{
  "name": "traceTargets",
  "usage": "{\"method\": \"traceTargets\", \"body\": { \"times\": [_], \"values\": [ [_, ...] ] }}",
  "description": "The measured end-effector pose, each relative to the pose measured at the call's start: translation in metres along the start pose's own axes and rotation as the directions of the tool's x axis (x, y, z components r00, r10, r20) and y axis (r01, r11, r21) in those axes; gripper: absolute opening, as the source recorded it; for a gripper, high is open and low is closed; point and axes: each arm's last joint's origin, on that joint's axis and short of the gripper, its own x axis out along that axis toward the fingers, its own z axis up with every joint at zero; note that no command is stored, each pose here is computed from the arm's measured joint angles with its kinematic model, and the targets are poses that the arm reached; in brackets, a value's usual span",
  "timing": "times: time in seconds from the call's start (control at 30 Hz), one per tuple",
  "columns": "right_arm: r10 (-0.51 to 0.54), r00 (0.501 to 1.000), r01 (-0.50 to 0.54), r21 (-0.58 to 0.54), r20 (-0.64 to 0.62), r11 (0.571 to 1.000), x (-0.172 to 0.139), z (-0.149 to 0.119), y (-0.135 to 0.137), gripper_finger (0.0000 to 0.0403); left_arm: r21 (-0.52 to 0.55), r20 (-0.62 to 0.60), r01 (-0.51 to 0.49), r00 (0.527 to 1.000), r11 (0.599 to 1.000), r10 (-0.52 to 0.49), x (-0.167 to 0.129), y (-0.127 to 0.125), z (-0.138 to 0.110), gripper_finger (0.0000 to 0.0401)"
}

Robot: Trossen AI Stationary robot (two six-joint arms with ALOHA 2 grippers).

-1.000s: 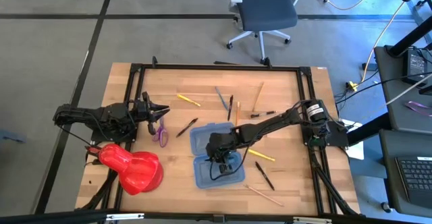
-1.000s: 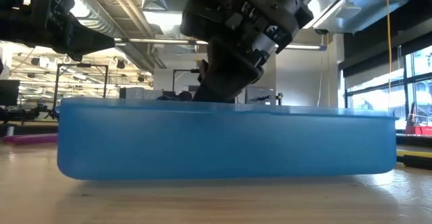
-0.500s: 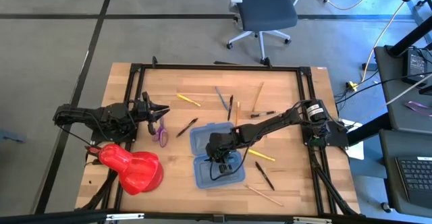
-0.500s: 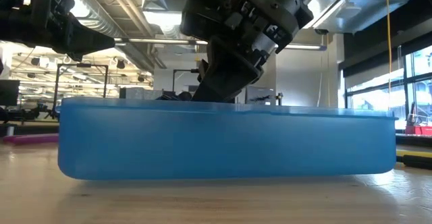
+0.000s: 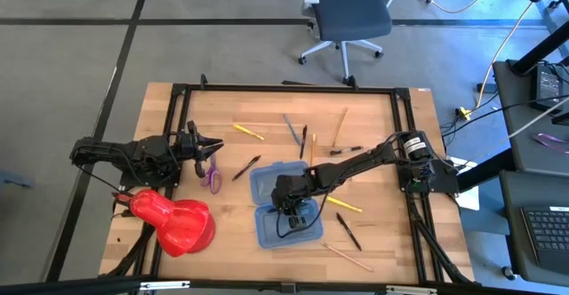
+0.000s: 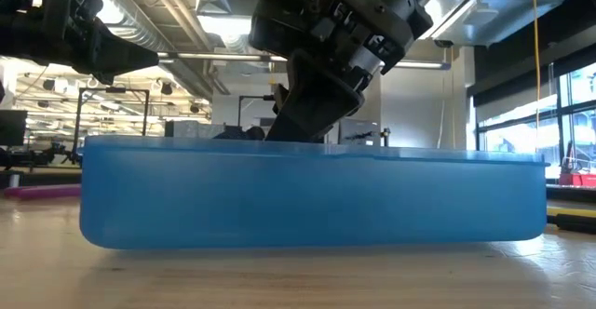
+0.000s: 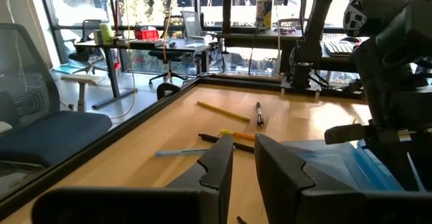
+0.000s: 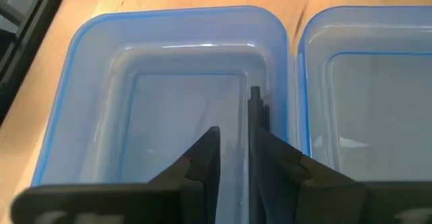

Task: Pick & place school supplies into a supply box
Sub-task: Put the middle right yellow pen into the blue supply box

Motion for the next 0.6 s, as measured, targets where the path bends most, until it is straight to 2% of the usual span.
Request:
{"method": "traceTargets", "body": {
  "times": [0.2, 0.3, 0.43, 0.53, 0.6],
  "values": [
    [-0.004, 0.986, 0.026, 0.131, -0.166, 0.991, -0.041, 0.001, 0.007, 0.0089, 0.001, 0.0, 0.0, 1.0, 1.0, 0.0, 0.0, 0.0, 0.0, 0.0053],
    [-0.109, 0.954, 0.16, 0.167, -0.281, 0.973, -0.061, -0.008, 0.021, 0.009, 0.0, 0.0, 0.0, 1.0, 1.0, 0.0, 0.0, 0.0, 0.0, 0.0052],
    [-0.258, 0.907, 0.327, 0.17, -0.333, 0.93, -0.089, -0.014, 0.049, 0.009, 0.0, 0.0, 0.0, 1.0, 1.0, 0.0, 0.0, 0.0, 0.0, 0.0055],
    [-0.275, 0.873, 0.37, 0.18, -0.402, 0.911, -0.095, -0.028, 0.063, 0.009, -0.002, 0.0, 0.0, 1.0, 1.0, 0.0, 0.0, 0.0, 0.0, 0.0057],
    [-0.27, 0.873, 0.37, 0.19, -0.406, 0.909, -0.095, -0.035, 0.068, 0.009, -0.002, 0.0, -0.001, 1.0, 1.0, 0.001, 0.0, 0.0, 0.0, 0.0058]
  ]
}}
